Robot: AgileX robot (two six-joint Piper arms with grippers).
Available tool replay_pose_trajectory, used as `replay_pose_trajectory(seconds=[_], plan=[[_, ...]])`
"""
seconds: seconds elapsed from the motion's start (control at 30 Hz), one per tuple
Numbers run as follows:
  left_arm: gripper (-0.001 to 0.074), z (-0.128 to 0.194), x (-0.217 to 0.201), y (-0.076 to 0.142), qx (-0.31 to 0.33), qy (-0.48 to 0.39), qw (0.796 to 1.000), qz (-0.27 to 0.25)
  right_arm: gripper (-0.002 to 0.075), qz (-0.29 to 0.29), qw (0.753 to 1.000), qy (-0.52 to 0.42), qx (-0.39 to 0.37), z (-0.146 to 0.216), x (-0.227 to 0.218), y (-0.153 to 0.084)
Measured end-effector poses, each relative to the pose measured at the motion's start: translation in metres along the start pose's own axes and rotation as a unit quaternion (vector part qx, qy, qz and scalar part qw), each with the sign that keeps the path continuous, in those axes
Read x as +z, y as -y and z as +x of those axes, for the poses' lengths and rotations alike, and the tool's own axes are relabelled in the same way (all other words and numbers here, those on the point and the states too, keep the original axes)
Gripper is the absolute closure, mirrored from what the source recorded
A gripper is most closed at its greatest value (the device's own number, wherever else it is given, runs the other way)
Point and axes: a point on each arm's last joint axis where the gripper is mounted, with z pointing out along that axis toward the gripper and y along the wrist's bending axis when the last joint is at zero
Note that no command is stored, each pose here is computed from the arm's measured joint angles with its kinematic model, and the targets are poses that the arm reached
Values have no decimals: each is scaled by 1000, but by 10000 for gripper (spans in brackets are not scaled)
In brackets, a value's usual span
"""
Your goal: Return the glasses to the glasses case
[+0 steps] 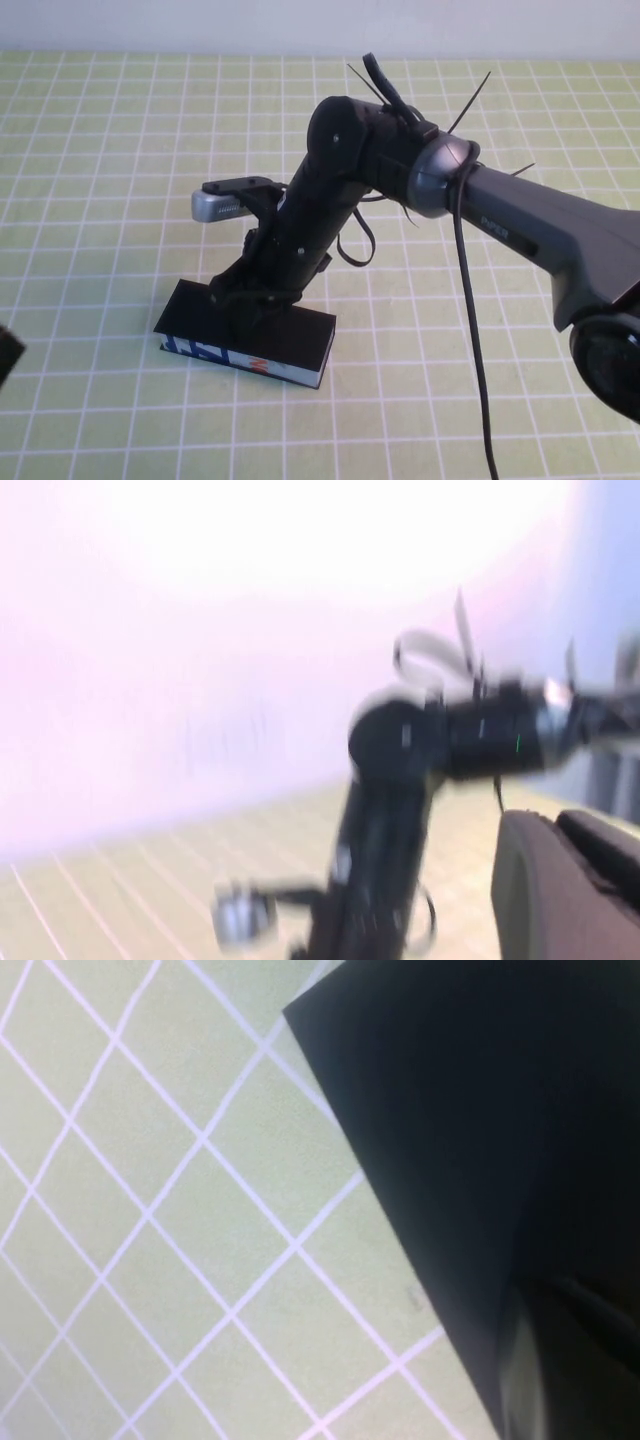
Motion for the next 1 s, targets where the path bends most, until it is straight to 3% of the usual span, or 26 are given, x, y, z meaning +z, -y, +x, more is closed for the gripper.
replay_pose_trajectory(seconds=[0.13, 0.27, 0.63, 0.83, 1.0], plan=[[737, -3, -16, 5, 50, 31, 998, -11, 737, 0, 1000, 0, -1, 0, 0, -1], [737, 5, -19, 2, 73, 7, 997, -35, 737, 8, 1000, 15, -14, 0, -17, -10], [737, 94, -15, -36, 24, -62, 981, -184, 737, 60, 978, 160, -120, 31, -169, -106], [737, 106, -16, -38, 27, -74, 977, -196, 737, 80, 960, 228, -140, 68, -236, -144], [737, 106, -16, -38, 24, -73, 978, -196, 737, 101, 951, 260, -133, 101, -267, -159]])
